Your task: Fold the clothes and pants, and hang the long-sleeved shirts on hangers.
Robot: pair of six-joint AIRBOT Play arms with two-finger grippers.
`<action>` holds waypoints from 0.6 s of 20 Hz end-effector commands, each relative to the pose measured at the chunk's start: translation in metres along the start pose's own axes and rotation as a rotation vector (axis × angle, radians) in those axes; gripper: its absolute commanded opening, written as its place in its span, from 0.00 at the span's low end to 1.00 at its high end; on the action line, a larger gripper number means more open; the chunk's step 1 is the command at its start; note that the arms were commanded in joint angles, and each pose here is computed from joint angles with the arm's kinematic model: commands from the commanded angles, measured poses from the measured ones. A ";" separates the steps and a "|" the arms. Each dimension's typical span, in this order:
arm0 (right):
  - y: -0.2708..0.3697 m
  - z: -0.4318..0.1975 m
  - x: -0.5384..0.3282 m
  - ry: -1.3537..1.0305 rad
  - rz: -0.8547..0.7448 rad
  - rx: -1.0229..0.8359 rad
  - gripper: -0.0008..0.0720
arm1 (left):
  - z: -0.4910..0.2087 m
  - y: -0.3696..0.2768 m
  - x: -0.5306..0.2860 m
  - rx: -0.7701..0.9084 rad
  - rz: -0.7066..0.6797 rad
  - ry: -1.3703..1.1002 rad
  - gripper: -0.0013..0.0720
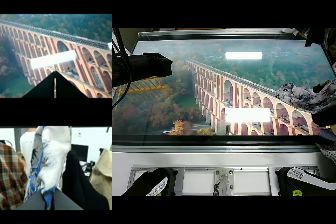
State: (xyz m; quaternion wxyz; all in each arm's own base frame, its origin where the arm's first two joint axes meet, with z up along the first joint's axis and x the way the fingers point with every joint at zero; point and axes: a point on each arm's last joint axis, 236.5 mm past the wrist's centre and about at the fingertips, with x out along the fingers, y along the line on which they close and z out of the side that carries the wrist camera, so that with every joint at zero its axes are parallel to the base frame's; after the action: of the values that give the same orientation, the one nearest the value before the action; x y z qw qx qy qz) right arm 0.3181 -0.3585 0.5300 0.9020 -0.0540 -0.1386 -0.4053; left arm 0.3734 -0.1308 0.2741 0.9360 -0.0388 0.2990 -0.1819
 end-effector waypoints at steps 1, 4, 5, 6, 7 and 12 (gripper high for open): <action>-0.008 0.014 -0.008 -0.023 -0.020 -0.020 0.03 | 0.000 0.000 0.000 0.002 0.000 0.002 0.04; -0.030 0.002 -0.011 0.039 -0.066 -0.030 0.03 | -0.001 0.000 0.000 0.002 -0.001 0.002 0.04; -0.039 -0.005 -0.012 0.071 -0.085 -0.034 0.03 | -0.001 0.000 0.000 0.002 0.000 0.002 0.04; -0.046 -0.010 -0.014 0.092 -0.100 -0.037 0.03 | -0.001 0.000 0.000 0.002 0.000 0.002 0.04; -0.052 -0.011 -0.015 0.099 -0.113 -0.040 0.03 | -0.001 0.000 0.000 0.002 0.000 0.002 0.04; -0.055 -0.004 -0.019 0.087 -0.121 -0.044 0.03 | -0.001 0.000 0.001 0.002 0.000 0.005 0.04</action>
State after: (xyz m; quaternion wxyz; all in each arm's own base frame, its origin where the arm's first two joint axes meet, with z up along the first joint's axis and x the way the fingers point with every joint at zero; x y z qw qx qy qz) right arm 0.2704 -0.3810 0.5214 0.8816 -0.0502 -0.0985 -0.4588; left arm 0.3731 -0.1308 0.2738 0.9357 -0.0374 0.2996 -0.1824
